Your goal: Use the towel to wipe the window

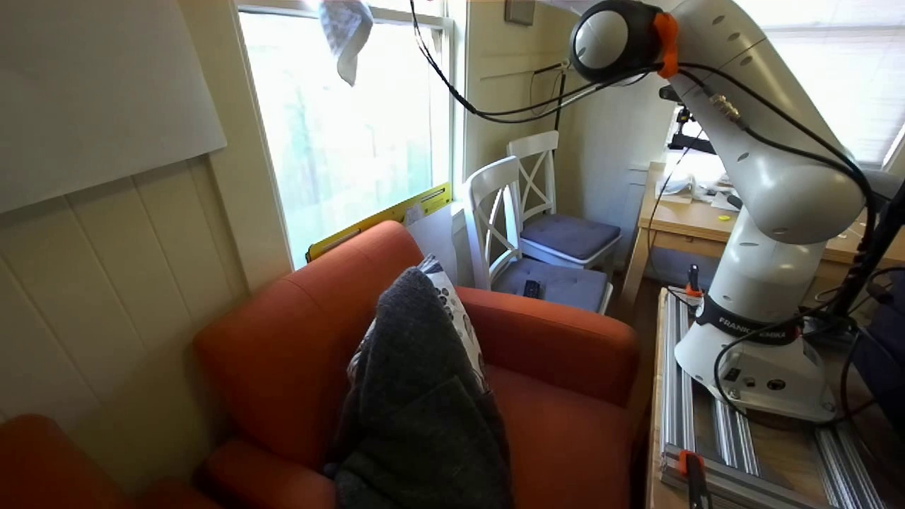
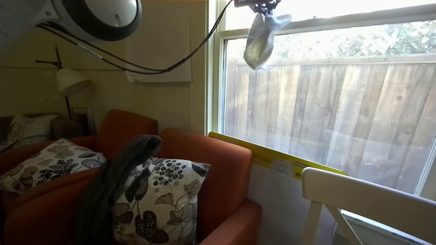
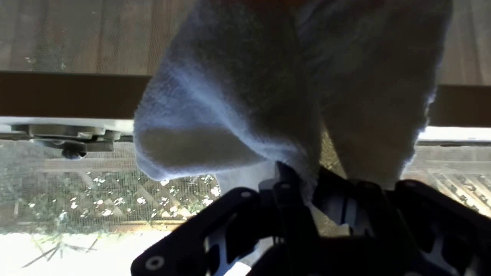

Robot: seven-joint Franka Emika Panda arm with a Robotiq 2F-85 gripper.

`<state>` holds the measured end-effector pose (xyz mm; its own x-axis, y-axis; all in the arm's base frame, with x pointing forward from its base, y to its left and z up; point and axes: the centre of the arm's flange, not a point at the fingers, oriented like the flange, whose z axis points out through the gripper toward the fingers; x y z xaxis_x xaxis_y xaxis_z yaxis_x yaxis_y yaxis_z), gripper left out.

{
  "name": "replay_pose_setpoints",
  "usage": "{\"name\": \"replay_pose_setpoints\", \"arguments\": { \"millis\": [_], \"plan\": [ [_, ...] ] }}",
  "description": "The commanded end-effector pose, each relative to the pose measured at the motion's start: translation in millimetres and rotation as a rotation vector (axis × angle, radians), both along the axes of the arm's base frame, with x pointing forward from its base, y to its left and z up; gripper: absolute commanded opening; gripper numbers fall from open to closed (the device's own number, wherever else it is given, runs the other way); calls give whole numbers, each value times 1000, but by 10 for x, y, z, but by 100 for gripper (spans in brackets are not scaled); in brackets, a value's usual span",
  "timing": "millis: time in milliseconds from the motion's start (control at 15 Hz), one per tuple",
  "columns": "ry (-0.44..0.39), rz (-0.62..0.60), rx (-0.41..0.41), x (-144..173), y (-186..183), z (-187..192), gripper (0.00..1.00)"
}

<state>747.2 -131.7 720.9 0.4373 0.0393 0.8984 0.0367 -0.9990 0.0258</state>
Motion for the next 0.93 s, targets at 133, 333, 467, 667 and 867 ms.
{"name": "replay_pose_setpoints", "arguments": {
  "millis": [133,333,467,667,867],
  "plan": [
    [184,157,20,-686,-88,-454,3],
    [295,223,12,-677,-147,-663,3],
    [368,266,19,-662,-177,-840,3],
    [474,310,19,-654,-232,-1125,3],
    [563,386,38,-681,-299,-1412,3]
  ]
}}
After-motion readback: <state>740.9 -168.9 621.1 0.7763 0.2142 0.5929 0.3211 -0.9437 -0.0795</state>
